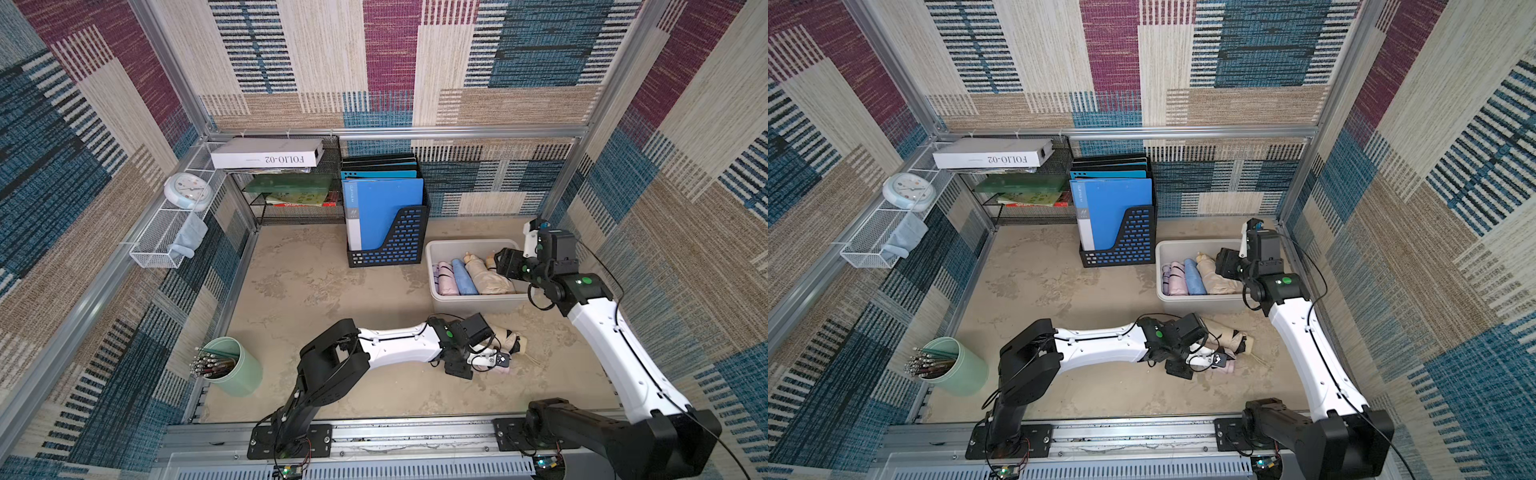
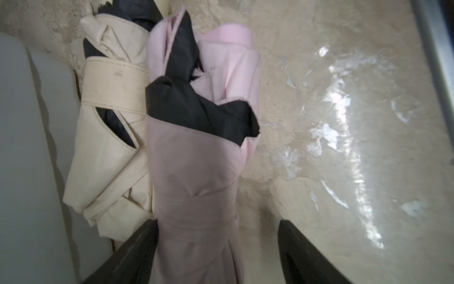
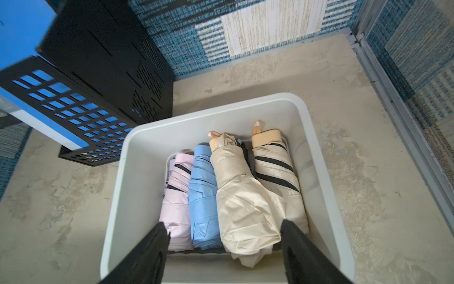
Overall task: Put the umbrella into the storage box
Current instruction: Pick up the umbrella from the center of the board.
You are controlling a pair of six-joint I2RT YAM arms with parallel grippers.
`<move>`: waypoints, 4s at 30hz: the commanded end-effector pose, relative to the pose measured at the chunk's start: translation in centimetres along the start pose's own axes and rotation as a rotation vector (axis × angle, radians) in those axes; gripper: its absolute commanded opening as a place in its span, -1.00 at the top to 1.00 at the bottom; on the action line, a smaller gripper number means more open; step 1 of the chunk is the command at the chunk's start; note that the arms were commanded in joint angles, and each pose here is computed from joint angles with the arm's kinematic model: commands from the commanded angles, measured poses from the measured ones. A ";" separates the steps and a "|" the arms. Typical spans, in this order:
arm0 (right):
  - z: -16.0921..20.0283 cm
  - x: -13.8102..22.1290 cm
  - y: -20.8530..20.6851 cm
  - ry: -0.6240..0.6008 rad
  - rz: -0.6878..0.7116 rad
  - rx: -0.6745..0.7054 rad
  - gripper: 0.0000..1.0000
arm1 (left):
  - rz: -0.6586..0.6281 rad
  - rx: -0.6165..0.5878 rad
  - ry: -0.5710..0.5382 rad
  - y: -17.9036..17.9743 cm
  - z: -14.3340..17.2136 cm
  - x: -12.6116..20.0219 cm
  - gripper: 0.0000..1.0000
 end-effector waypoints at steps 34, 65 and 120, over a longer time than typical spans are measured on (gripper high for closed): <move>0.5 3.8 0.3 -0.096 -0.035 -0.105 -0.49 | 0.005 0.144 0.100 -2.1 4.1 1.5 0.86; 2.1 3.6 12.1 0.007 -0.733 0.002 -0.61 | 0.010 1.361 -1.029 7.7 9.1 19.3 1.00; -1.2 -2.0 10.0 0.025 -0.738 -0.018 0.66 | 0.209 1.237 -1.119 10.5 5.7 20.0 -0.50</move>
Point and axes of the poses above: each gripper's point midway between its finger pads, its own x axis back along the fingers, its own y axis along the line the jaws close on, z = x × y, the point moved 5 cm from there along x, back along the fingers, and after that the axes turned 12 degrees about x, right-handed, at the moved point
